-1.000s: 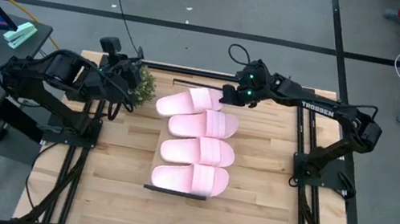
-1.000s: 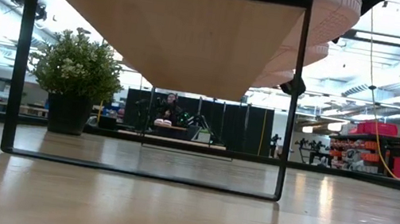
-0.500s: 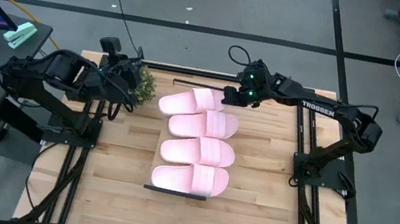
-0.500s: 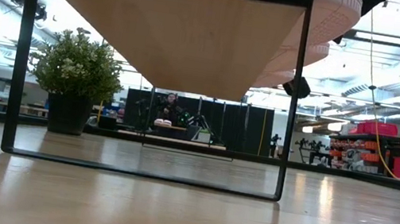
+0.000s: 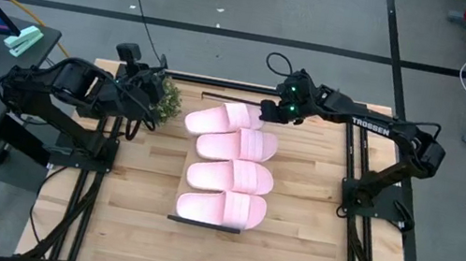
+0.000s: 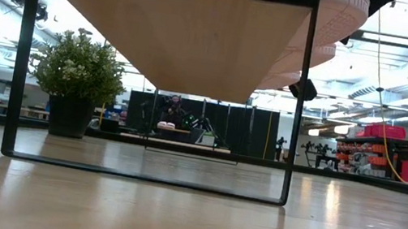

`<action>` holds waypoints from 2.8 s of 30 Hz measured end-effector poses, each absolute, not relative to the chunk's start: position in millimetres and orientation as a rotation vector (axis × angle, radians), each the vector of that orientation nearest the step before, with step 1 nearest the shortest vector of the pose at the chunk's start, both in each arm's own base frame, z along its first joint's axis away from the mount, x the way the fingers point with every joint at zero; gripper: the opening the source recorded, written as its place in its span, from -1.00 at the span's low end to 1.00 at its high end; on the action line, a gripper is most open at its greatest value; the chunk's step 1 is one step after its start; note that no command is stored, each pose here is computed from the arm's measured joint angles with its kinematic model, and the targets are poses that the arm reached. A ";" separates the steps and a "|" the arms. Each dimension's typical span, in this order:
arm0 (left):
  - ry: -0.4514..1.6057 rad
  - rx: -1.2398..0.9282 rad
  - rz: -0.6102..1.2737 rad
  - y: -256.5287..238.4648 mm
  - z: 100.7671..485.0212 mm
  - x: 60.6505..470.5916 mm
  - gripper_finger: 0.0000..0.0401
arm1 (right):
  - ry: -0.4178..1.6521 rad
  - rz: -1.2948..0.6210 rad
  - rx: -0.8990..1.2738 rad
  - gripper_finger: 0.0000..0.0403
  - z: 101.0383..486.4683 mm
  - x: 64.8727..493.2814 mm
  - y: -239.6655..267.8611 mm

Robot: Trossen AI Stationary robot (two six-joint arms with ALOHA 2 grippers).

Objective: Pick and place slides into the shelf
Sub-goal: Adjust the pink slides on the shelf, then return to Home Position

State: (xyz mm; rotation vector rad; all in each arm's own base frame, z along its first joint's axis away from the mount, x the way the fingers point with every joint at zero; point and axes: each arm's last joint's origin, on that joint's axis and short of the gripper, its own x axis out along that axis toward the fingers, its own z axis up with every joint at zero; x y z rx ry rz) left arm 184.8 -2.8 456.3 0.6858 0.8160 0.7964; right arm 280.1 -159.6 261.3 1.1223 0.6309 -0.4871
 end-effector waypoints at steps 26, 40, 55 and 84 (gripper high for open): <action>0.816 0.686 0.797 -2.8 456.3 184.8 -0.59 | 0.676 -0.507 1.101 -0.84 258.2 277.5 -157.8; 0.816 0.686 0.797 -2.8 456.2 184.8 -0.56 | 0.649 -0.500 1.108 -0.30 266.5 270.3 -159.9; 0.818 0.627 0.723 -4.3 454.2 185.6 -0.53 | 0.646 -0.331 0.768 -0.81 322.0 219.7 -124.2; 0.725 0.323 0.414 -14.5 430.7 201.6 -0.89 | 0.722 -0.063 0.325 -0.99 348.2 203.7 -14.8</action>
